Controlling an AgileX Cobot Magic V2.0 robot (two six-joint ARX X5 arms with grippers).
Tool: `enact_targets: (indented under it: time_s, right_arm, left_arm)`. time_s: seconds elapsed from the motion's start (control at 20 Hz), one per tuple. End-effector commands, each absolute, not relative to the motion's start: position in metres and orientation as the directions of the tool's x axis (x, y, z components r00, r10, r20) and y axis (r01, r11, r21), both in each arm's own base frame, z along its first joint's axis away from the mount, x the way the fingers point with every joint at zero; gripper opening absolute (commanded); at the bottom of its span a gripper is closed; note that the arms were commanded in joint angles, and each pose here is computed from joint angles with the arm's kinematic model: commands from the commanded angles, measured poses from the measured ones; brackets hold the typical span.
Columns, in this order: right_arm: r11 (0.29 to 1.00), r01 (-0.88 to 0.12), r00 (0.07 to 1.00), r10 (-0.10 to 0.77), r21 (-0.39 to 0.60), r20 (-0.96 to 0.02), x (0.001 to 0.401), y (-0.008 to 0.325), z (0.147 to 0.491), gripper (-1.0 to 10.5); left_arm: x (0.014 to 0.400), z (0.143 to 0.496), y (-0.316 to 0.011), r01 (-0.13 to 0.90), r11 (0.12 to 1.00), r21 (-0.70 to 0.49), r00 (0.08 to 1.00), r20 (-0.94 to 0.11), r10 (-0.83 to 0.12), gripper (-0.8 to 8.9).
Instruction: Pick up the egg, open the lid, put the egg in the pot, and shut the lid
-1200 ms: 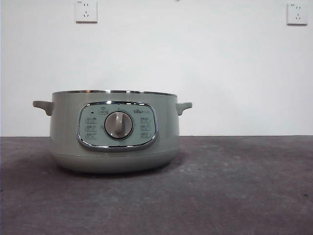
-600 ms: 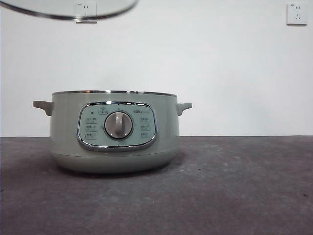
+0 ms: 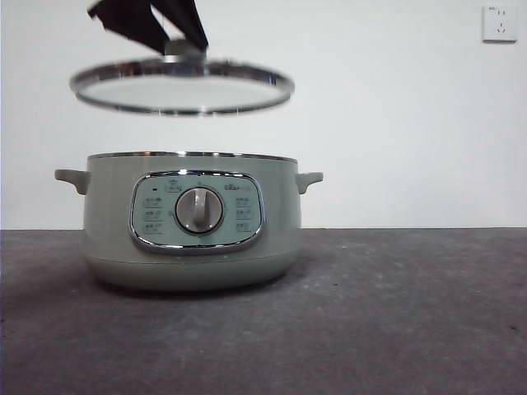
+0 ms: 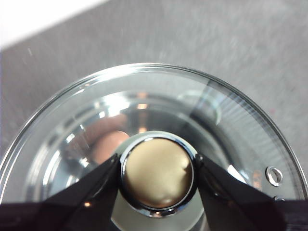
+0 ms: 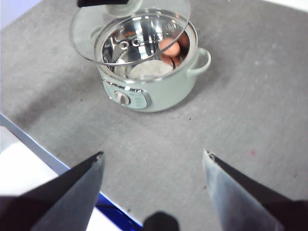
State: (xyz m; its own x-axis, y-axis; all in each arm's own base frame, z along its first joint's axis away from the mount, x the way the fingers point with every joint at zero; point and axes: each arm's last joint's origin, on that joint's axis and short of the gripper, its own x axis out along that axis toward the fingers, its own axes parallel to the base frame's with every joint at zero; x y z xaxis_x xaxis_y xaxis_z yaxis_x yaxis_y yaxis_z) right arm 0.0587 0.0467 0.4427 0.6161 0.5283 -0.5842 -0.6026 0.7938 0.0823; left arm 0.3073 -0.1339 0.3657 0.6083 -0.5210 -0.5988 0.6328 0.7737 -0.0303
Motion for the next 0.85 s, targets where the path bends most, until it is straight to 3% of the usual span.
enact_targets:
  time_s: [0.05,0.25,0.85]
  right_arm:
    - [0.821,-0.555,0.629,0.518,0.132,-0.579,0.049,0.039,0.426,3.5]
    - [0.848,-0.508,0.656,0.495,0.152,-0.57,0.035,0.026,0.412,3.5]
    - [0.875,-0.465,0.689,0.454,0.135,-0.565,0.028,0.02,0.411,3.5]
  left_arm:
    - [0.317,0.362,-0.139,0.644,0.765,-0.018,0.622,-0.571,-0.536,-0.07]
    - [0.33,0.348,-0.144,0.642,0.766,-0.022,0.613,-0.585,-0.531,-0.07]
    - [0.34,0.327,-0.147,0.626,0.78,-0.029,0.587,-0.64,-0.495,-0.07]
